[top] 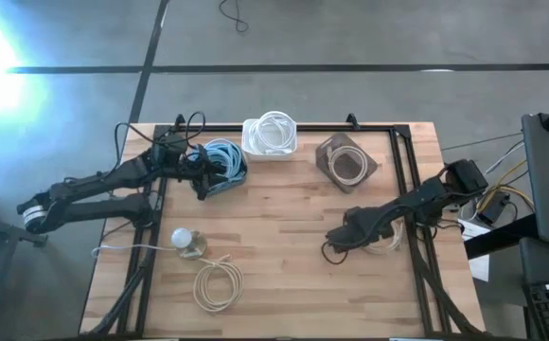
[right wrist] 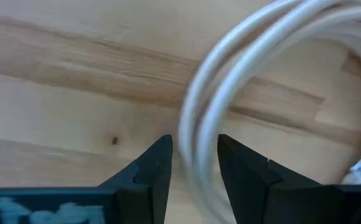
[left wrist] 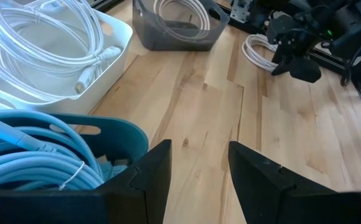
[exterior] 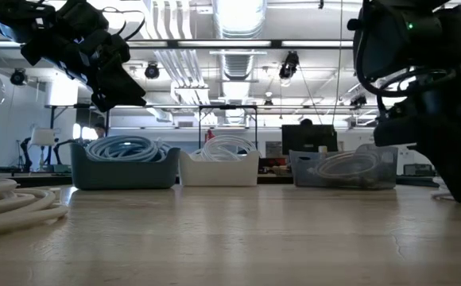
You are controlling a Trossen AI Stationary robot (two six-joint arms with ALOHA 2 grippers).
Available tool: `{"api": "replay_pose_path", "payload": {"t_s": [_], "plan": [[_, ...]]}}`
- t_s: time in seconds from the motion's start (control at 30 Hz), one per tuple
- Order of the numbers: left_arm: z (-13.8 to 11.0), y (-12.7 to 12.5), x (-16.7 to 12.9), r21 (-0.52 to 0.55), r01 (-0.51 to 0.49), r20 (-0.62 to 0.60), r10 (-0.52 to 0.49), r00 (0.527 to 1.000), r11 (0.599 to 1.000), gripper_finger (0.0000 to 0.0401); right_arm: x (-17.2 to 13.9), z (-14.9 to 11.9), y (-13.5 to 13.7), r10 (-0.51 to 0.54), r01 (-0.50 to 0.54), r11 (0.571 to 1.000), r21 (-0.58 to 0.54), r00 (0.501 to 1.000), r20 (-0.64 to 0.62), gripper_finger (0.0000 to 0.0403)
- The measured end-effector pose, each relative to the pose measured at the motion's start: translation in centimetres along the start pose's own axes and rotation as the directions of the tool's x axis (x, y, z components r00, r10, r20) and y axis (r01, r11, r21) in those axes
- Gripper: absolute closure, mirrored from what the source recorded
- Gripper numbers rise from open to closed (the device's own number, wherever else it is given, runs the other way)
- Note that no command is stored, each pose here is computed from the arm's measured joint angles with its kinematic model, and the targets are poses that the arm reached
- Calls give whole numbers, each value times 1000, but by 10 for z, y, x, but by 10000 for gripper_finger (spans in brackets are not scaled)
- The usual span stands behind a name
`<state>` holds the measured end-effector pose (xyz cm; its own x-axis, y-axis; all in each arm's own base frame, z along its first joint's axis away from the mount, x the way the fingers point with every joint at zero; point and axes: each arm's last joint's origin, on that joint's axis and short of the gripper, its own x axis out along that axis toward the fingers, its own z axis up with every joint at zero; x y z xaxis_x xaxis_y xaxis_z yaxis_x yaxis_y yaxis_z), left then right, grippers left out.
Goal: Sort HDMI cables
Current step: Put the top brown HDMI cable into the black bin
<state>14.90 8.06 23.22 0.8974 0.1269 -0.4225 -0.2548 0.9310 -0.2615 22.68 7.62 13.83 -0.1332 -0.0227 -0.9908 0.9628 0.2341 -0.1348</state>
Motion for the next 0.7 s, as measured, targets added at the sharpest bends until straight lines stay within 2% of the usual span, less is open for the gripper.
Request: {"api": "replay_pose_path", "payload": {"t_s": [0.23,0.37,0.5,0.6,0.7], "plan": [[0,0,0,-7,0,0,0,1000,1000,238,8,12,-7,-12,13,999,-52,1000,24,296],[0,0,0,-9,-1,-1,1,1000,1000,238,0,18,0,37,-38,989,-146,999,-8,335],[0,0,0,-10,-1,0,1,1000,1000,238,-28,22,18,173,-151,959,-239,982,73,377],[0,0,0,-9,0,1,0,1000,1000,238,-51,22,29,253,-195,928,-319,956,151,378],[0,0,0,-9,0,1,0,1000,1000,238,-81,25,40,351,-245,890,-384,907,235,377]]}}
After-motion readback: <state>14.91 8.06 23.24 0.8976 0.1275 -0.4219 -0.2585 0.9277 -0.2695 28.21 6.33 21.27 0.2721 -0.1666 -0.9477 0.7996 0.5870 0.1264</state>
